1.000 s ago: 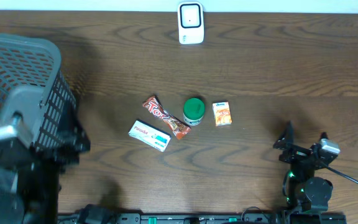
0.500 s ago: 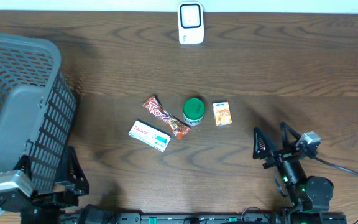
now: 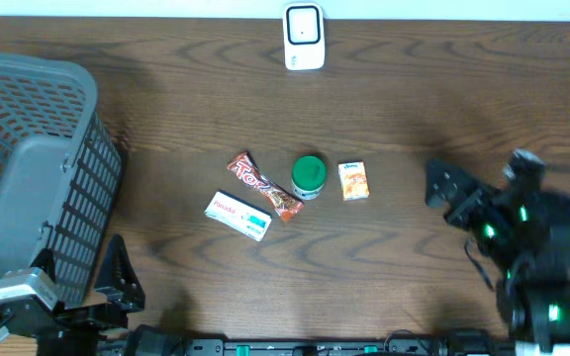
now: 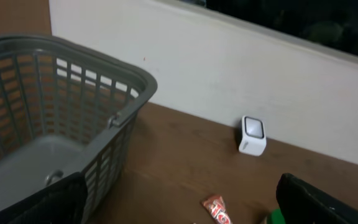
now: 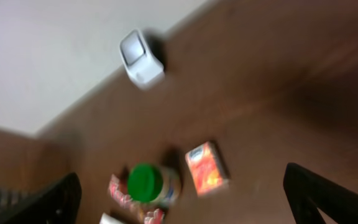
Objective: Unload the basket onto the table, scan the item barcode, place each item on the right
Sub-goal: 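Retract the left arm and raise the right arm toward the items, then lower the right gripper onto the small orange box and grasp it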
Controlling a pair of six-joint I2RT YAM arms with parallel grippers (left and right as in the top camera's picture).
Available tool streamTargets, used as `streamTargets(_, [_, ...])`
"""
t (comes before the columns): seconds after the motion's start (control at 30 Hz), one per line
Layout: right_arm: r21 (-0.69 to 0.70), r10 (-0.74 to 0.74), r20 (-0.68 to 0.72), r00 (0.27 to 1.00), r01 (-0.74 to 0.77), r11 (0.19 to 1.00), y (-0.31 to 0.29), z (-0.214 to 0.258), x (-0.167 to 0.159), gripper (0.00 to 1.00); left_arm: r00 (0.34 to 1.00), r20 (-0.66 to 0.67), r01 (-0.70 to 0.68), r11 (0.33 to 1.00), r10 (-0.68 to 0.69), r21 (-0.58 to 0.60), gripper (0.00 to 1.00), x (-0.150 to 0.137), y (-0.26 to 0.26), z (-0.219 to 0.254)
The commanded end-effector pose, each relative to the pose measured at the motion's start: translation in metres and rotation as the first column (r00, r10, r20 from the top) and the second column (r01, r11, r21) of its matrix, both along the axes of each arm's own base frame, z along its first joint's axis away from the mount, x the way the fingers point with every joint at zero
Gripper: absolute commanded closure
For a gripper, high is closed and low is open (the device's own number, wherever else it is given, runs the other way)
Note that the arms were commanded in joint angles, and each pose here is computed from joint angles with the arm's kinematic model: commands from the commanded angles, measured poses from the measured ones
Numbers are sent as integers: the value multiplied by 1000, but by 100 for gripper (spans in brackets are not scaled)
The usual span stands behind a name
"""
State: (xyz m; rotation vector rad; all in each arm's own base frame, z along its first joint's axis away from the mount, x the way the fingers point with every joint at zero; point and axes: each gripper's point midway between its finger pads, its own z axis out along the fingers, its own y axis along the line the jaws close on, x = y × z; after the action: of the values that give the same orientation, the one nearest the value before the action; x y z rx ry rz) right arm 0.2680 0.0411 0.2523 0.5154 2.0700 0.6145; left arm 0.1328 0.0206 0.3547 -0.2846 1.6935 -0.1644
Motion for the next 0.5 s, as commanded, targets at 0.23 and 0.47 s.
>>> streamTargets(0.23, [277,476,-303,826,-401,873,108,-48,48,1,999,-34,0,999,-1,-40,2,-1,-1,-9])
streamTargets(0.47, [494,285,-675,681,130,860,125,-115,56,16,991,-131,-2,1000,1,-10,3,-6,0,-32])
